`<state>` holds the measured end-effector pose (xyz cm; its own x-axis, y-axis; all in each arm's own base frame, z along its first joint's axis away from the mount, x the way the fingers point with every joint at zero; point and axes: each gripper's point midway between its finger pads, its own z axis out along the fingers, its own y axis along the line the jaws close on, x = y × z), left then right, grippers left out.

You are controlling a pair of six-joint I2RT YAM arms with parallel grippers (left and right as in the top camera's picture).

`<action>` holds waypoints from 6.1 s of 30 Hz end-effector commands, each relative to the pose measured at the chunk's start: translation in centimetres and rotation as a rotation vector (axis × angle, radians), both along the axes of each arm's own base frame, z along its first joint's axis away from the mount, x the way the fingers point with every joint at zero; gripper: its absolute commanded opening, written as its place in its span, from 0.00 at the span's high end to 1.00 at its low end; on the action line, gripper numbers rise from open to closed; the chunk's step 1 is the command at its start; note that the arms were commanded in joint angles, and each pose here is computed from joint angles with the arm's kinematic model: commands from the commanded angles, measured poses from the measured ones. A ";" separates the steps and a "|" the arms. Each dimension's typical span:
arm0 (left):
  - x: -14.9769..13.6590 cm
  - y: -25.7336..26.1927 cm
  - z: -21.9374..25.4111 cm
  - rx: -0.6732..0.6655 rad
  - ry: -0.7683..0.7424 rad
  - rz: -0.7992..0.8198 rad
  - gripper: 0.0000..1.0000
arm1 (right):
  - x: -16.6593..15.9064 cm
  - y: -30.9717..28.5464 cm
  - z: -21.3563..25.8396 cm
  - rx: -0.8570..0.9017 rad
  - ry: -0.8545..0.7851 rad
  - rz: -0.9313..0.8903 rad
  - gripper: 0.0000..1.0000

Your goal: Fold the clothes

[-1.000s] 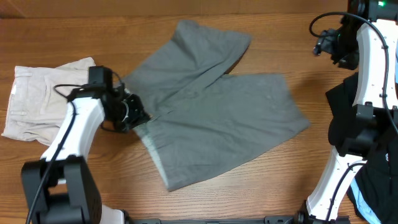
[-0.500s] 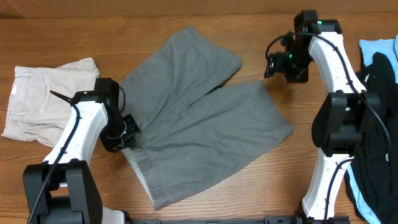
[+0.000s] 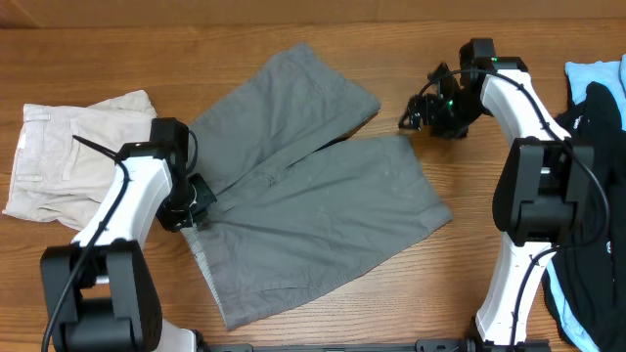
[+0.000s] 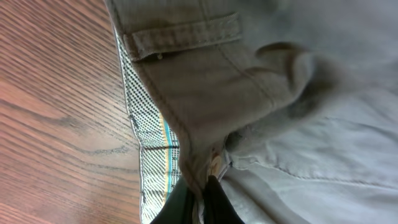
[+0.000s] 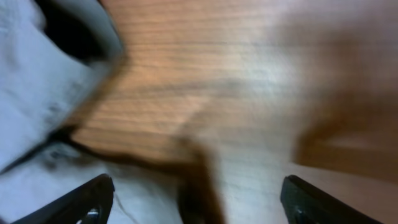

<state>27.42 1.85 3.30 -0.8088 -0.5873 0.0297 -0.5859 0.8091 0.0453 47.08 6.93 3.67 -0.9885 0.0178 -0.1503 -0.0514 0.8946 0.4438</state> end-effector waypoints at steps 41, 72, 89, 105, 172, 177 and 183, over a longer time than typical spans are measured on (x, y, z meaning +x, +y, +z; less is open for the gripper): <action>14.2 -7.0 0.5 -0.070 -0.555 -0.268 0.96 | 7.1 -10.5 3.6 -0.198 -0.183 -0.619 0.96; 14.8 -1.6 2.2 0.087 -0.513 -0.240 0.19 | -0.8 -15.9 12.8 -0.254 -0.126 -0.706 0.56; 5.2 -5.7 11.9 -0.128 -0.279 -0.202 0.00 | -10.1 -14.9 17.6 -0.286 -0.029 -0.662 0.45; -7.4 -9.7 8.0 -0.217 -0.100 0.038 0.00 | -25.7 -8.3 8.6 -0.032 0.184 -1.017 0.43; -6.2 -4.8 -2.1 0.008 -0.287 0.408 0.96 | -23.8 -6.2 -3.8 0.002 0.329 -1.145 0.73; -6.3 -5.6 -2.0 -0.025 -0.267 0.325 0.96 | -23.6 -6.2 -3.6 -0.004 0.307 -1.103 0.96; -8.6 -5.7 3.8 -0.027 -0.193 0.089 0.96 | -21.5 -8.7 5.6 -0.045 0.104 -1.057 0.96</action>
